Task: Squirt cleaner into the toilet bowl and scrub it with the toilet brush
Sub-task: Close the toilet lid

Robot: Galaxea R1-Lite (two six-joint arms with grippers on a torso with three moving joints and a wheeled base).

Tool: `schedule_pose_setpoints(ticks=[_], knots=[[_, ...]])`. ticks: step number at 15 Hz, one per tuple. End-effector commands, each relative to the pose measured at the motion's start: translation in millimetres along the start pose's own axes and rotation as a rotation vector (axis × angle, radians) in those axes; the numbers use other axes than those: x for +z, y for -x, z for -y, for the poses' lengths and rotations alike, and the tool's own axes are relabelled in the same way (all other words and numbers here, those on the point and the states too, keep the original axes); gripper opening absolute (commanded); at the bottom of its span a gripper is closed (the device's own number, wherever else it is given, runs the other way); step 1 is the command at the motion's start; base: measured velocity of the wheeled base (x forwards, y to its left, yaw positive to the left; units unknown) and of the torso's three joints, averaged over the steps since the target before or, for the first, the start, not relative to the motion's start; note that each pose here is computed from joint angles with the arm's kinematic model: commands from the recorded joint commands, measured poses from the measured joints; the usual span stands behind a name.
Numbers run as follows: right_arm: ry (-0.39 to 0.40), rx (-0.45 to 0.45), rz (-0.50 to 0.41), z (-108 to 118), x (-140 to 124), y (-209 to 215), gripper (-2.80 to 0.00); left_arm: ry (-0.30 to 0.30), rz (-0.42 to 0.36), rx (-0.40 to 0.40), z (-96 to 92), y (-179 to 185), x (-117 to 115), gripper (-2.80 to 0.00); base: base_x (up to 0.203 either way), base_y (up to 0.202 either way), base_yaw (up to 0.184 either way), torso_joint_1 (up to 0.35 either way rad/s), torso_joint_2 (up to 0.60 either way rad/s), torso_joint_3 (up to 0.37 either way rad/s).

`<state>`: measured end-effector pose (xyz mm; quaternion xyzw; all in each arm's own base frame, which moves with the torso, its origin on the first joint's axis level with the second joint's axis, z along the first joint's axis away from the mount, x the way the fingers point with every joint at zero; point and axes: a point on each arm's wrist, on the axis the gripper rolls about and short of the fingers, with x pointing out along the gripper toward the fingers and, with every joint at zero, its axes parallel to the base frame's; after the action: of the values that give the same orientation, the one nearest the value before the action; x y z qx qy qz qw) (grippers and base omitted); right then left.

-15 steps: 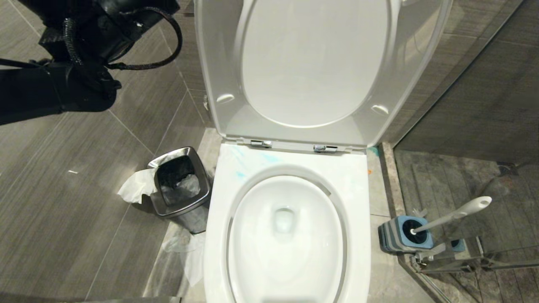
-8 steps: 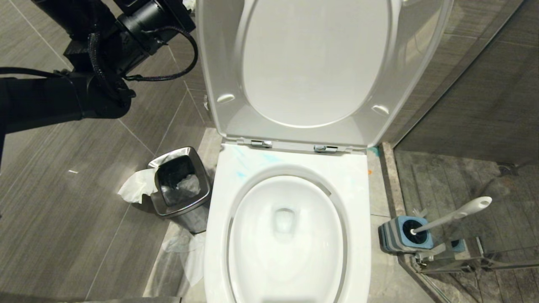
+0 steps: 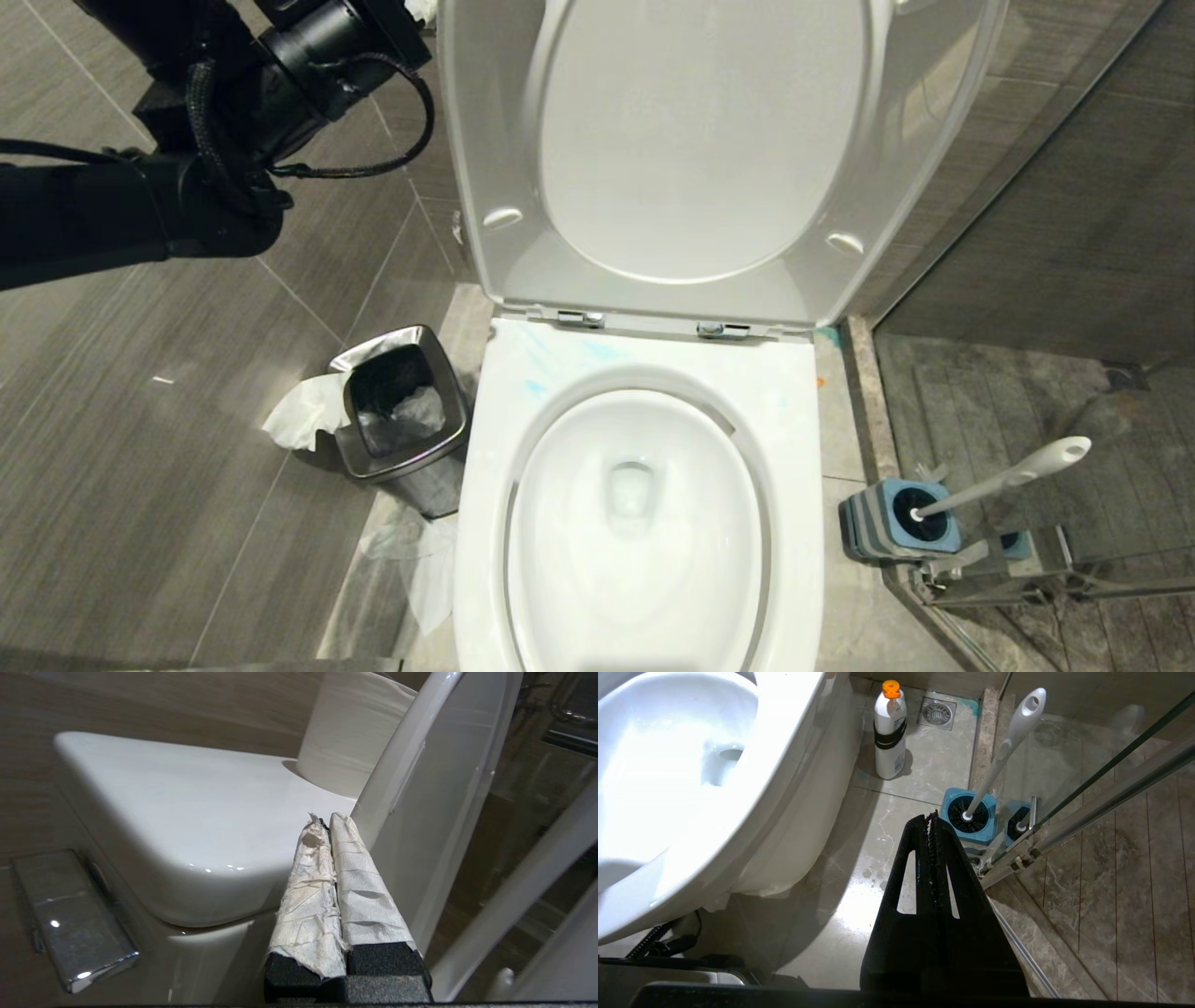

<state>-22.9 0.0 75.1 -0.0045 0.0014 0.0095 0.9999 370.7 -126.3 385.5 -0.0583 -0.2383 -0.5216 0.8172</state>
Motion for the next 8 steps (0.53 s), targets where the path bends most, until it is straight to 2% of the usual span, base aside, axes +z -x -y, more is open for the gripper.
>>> schedule_pose_setpoints(ticks=[1, 8], knots=[[0.0, 0.001, 0.0, 0.0, 0.3, 0.0, -2.8, 0.033, -0.051, -0.064, 9.7, 2.9, 12.3, -2.8, 0.0, 0.0, 0.0, 0.0, 0.0, 0.0], [0.0, 0.001, -0.001, 0.0, 0.0, -0.1, -2.8, 0.062, -0.085, -0.107, 19.1, 5.9, 11.1, -2.8, 0.0, 0.0, 0.0, 0.0, 0.0, 0.0]])
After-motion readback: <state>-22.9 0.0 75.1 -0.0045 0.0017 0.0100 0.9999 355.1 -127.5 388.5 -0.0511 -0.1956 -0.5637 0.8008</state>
